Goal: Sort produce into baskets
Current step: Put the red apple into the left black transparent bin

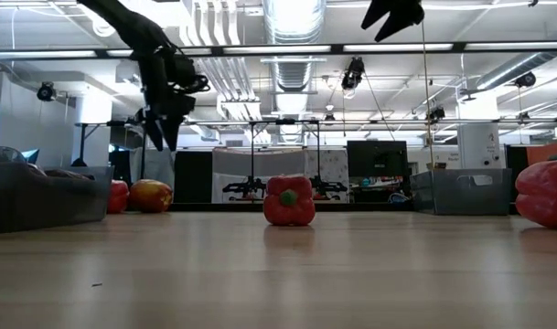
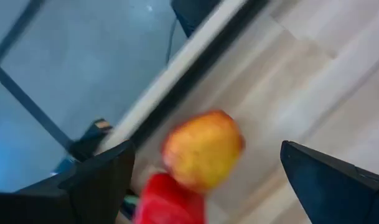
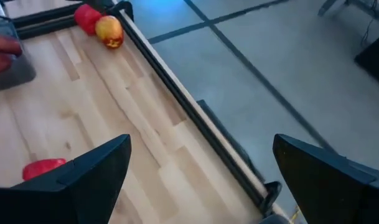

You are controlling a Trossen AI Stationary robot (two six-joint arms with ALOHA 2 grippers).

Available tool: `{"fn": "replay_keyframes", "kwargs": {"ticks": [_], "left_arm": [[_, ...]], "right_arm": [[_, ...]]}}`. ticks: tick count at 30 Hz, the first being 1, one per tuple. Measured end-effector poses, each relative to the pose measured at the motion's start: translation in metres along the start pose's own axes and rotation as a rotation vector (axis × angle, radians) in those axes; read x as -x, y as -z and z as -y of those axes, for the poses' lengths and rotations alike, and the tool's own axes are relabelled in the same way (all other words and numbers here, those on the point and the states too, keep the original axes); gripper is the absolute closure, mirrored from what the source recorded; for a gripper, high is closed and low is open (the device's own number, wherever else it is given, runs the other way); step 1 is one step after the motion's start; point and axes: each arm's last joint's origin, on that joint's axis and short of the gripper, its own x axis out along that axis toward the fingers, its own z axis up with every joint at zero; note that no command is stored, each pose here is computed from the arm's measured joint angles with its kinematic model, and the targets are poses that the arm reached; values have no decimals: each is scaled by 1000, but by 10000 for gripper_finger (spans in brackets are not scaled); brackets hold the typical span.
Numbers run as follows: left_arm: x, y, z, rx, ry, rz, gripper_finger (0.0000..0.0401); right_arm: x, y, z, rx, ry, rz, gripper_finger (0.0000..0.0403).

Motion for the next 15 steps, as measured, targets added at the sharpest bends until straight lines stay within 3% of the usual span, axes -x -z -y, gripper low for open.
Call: {"fn": "replay_keyframes", "kwargs": {"ticks": [8, 15], "left_arm": [[-34, -10, 1, -86, 44, -192, 11], [-72, -9, 0, -126, 12, -317, 11]], "right_arm": [[-5, 14, -4, -72, -23, -123, 19], [-32, 30, -33, -37, -97, -154, 19]]}}
